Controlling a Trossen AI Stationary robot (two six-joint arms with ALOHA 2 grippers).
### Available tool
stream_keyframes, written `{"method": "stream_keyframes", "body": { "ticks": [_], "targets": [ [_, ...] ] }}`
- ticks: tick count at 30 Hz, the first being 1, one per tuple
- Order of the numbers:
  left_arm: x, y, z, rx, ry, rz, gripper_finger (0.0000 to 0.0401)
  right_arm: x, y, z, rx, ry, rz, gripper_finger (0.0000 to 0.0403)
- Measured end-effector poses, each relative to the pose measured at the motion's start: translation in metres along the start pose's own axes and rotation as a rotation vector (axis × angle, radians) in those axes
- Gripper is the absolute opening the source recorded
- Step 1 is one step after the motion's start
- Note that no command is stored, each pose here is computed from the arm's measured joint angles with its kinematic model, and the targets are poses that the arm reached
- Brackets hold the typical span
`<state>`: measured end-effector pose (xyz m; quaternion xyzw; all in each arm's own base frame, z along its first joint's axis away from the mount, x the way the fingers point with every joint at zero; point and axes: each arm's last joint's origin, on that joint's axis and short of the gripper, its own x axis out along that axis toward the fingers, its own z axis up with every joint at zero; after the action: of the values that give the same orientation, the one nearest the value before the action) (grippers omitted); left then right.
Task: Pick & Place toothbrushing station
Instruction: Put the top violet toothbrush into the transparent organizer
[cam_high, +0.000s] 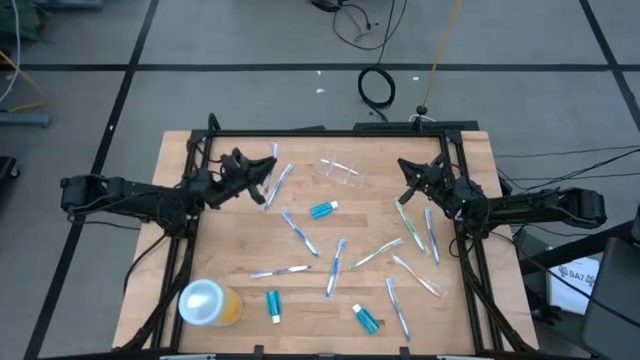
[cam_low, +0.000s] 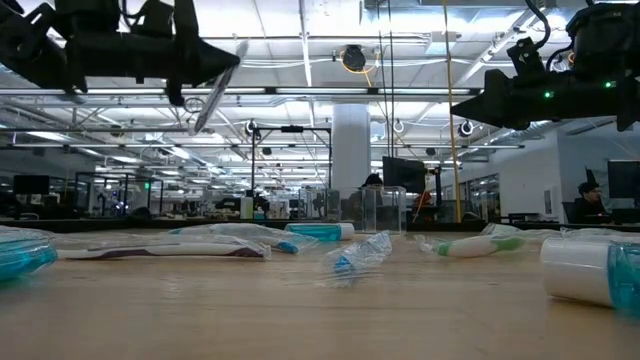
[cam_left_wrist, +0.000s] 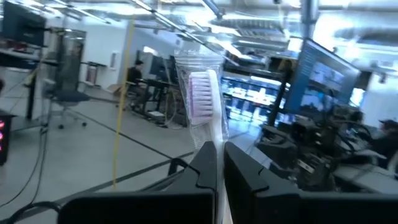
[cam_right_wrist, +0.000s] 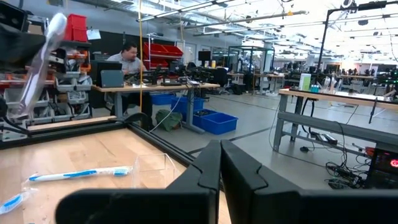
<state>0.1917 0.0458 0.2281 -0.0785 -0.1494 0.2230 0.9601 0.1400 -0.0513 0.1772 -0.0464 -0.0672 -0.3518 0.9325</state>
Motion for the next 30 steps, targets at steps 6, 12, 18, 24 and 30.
{"method": "stream_keyframes", "body": {
  "ticks": [6, 12, 18, 24, 30],
  "targets": [
    [0.004, 0.0, -0.004, 0.048, -0.02, -0.004, 0.0006, 0.0, 0.0, 0.0, 0.0, 0.0, 0.0, 0.0004],
    [0.015, -0.002, -0.014, 0.089, -0.058, -0.025, 0.0007, 0.0, 0.0, 0.0, 0.0, -0.001, 0.0, 0.0004],
    [0.052, -0.004, -0.025, 0.127, -0.042, 0.005, 0.0009, 0.0, 0.0, 0.0, 0.0, 0.0, 0.0, 0.0004],
    [0.101, 0.002, -0.034, 0.218, -0.045, 0.036, 0.0007, 0.0, 0.0, 0.0, 0.0, 0.0, 0.0, 0.0004],
    [0.154, 0.026, -0.046, 0.18, -0.051, -0.064, 0.0005, 0.0, 0.0, 0.0, 0.0, 0.0, 0.0, 0.0004]
  ]
}}
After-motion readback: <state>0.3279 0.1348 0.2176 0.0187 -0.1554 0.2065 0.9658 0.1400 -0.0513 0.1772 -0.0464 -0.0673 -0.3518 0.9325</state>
